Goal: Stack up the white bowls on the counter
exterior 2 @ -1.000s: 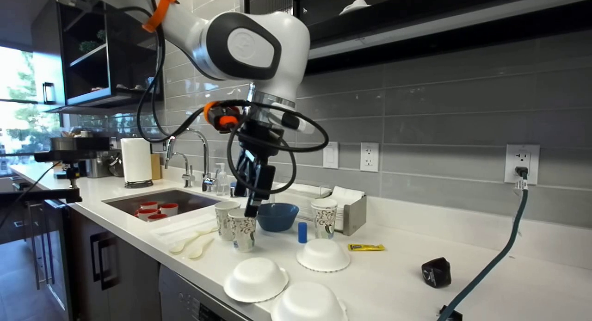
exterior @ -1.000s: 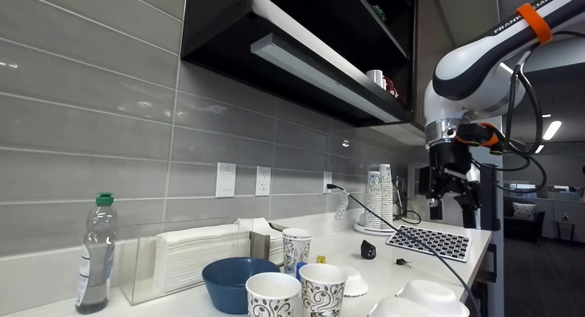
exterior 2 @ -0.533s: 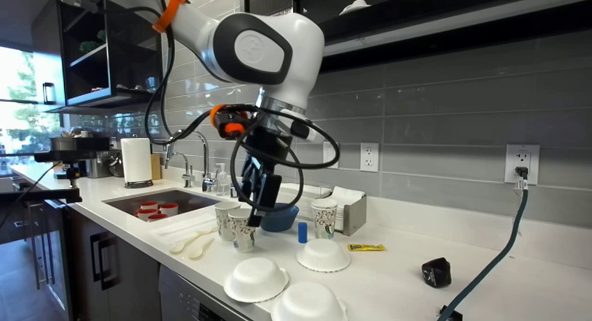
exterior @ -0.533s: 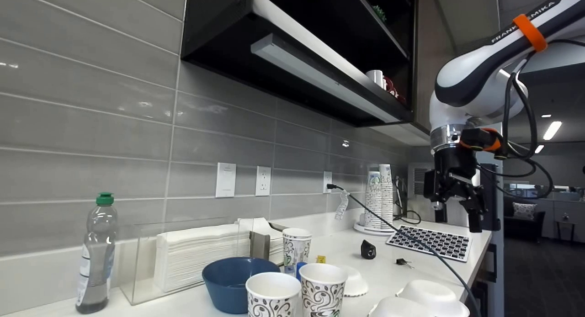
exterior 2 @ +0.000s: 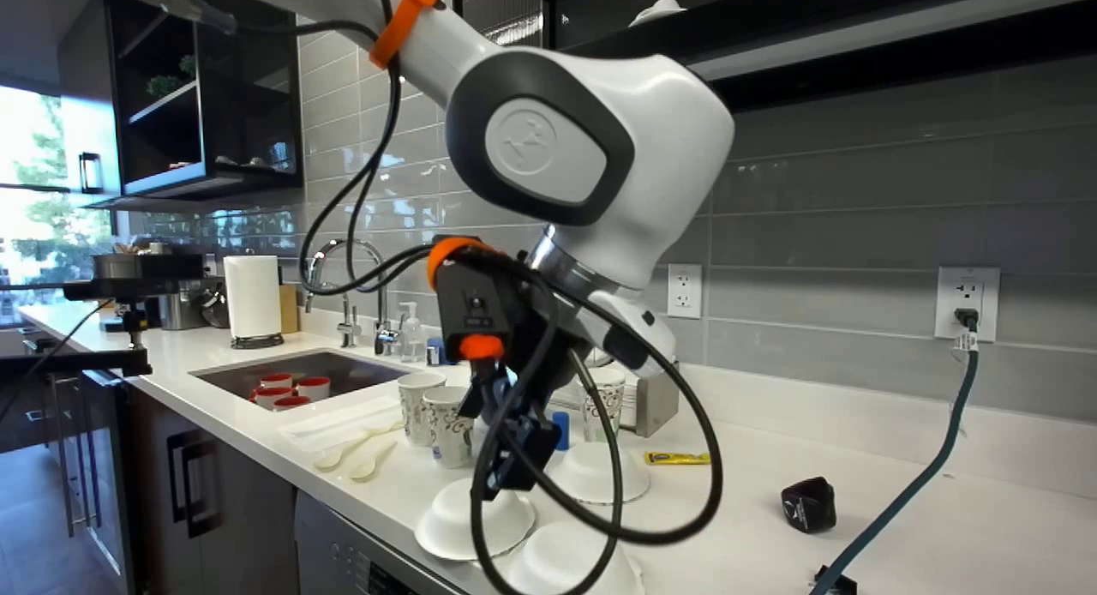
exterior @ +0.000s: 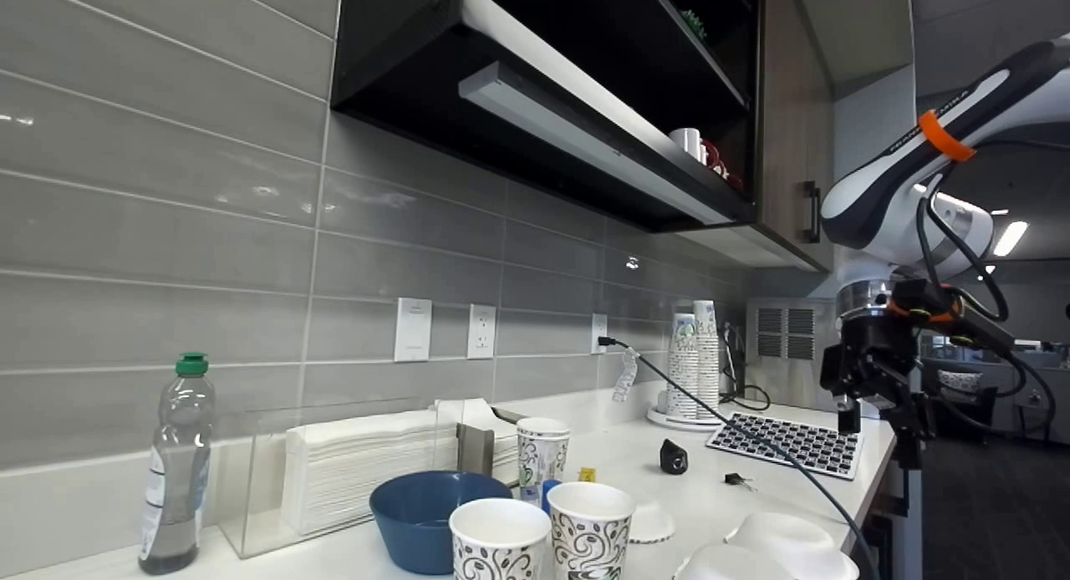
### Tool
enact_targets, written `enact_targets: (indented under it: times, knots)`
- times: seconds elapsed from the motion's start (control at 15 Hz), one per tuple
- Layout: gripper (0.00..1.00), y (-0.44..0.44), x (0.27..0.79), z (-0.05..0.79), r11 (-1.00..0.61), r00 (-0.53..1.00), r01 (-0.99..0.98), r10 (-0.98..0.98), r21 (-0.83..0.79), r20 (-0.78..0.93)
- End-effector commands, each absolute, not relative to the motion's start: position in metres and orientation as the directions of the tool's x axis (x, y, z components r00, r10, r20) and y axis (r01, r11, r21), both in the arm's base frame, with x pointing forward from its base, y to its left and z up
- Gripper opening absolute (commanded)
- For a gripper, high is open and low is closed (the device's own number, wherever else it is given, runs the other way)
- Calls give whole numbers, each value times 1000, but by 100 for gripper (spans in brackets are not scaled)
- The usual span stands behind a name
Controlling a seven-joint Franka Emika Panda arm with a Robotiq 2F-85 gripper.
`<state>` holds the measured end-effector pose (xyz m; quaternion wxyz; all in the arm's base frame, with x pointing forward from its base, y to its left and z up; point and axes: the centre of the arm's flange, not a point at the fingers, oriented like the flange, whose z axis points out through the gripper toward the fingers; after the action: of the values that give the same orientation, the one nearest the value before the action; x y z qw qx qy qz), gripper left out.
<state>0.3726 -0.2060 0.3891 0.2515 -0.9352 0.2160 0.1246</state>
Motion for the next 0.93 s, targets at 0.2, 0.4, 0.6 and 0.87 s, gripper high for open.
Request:
enact_targets:
  times: [0.2,0.4,0.6,0.87]
  knots:
    - [100,-217,370,372,-756,864,-486,-340,-439,-371]
    - [100,-213,372,375,-762,869,-477,-334,-439,-365]
    - [100,-233,374,363,-737,874,-475,-328,-481,-359]
    - [100,-256,372,339,-717,898,-432,-285,-547,-336]
